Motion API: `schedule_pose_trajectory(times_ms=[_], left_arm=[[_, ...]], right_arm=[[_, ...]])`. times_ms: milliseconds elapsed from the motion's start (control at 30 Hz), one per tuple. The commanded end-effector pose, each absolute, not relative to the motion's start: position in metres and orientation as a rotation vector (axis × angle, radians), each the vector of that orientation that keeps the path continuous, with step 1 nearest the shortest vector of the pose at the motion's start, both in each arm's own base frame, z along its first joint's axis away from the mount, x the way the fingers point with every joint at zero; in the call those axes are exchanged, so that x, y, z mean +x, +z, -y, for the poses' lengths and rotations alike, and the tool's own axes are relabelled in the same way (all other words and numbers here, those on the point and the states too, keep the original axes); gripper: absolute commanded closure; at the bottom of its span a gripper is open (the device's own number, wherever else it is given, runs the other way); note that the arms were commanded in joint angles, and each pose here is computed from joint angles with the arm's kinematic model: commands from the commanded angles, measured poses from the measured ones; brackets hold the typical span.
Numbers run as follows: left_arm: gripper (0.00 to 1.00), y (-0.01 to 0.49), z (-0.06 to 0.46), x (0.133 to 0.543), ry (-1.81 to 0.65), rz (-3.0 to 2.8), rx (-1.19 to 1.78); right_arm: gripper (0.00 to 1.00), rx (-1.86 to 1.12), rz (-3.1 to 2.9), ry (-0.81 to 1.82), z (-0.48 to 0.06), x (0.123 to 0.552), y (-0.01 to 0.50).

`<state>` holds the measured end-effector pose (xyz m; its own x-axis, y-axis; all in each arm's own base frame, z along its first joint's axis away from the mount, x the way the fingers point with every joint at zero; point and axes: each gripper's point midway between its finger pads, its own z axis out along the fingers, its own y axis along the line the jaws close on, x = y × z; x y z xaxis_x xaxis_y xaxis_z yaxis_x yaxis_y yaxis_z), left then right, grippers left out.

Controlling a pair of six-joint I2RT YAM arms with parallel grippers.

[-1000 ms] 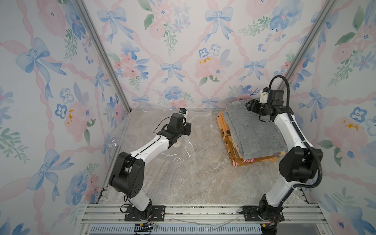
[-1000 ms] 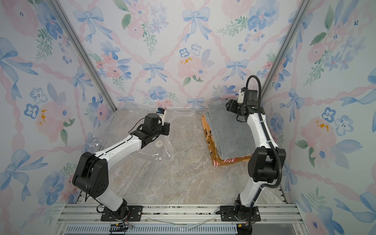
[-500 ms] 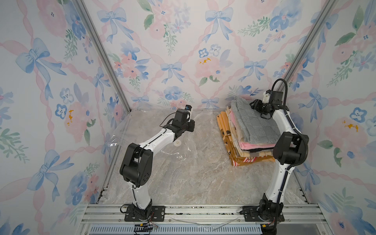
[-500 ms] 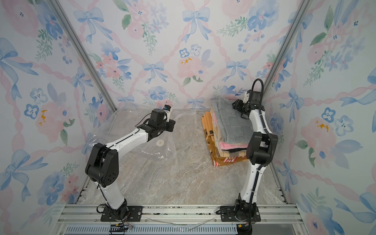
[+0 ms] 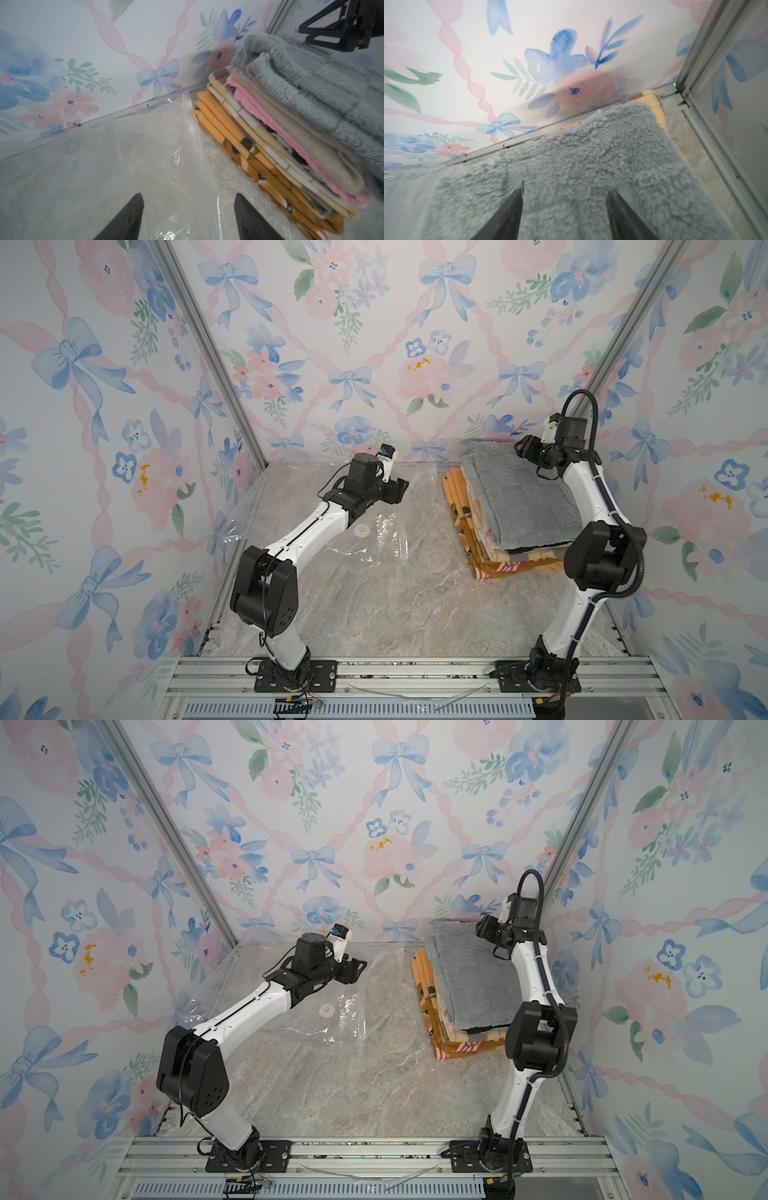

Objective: Take the blanket out of the vacuum bag
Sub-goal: Place the vacuum bag at the center of the board.

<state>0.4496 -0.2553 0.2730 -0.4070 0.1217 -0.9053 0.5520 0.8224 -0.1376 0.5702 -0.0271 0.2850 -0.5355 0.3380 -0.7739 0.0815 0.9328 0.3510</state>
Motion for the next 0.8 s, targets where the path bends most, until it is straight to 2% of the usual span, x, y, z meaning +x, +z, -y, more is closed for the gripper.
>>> schedule_pose_trajectory(times_ms=[0,100,333,433,600,767], left_arm=[[0.17,0.325,0.253,0.433,-0.544,-1.838,0.546],[0.02,0.346,0.245,0.423,-0.536,-1.798,0.528],[0.02,0.365,0.210,0.383,-0.504,-1.777,0.418],[0.02,0.358,0.186,0.359,-0.467,-1.790,0.342],[0.02,0.323,0.133,0.325,-0.317,-1.865,0.179],[0.02,0.288,0.074,0.291,-0.150,-1.878,-0.032]], right_arm=[[0.35,0.211,-2.140,0.312,-0.004,0.549,0.298],[0.34,0.185,-2.190,0.317,-0.023,0.539,0.276],[0.34,0.245,-2.335,0.344,-0.030,0.533,0.201],[0.35,0.252,-2.336,0.361,-0.029,0.536,0.185],[0.35,0.205,-2.223,0.434,-0.037,0.534,0.225],[0.31,0.160,-2.029,0.464,-0.040,0.503,0.305]])
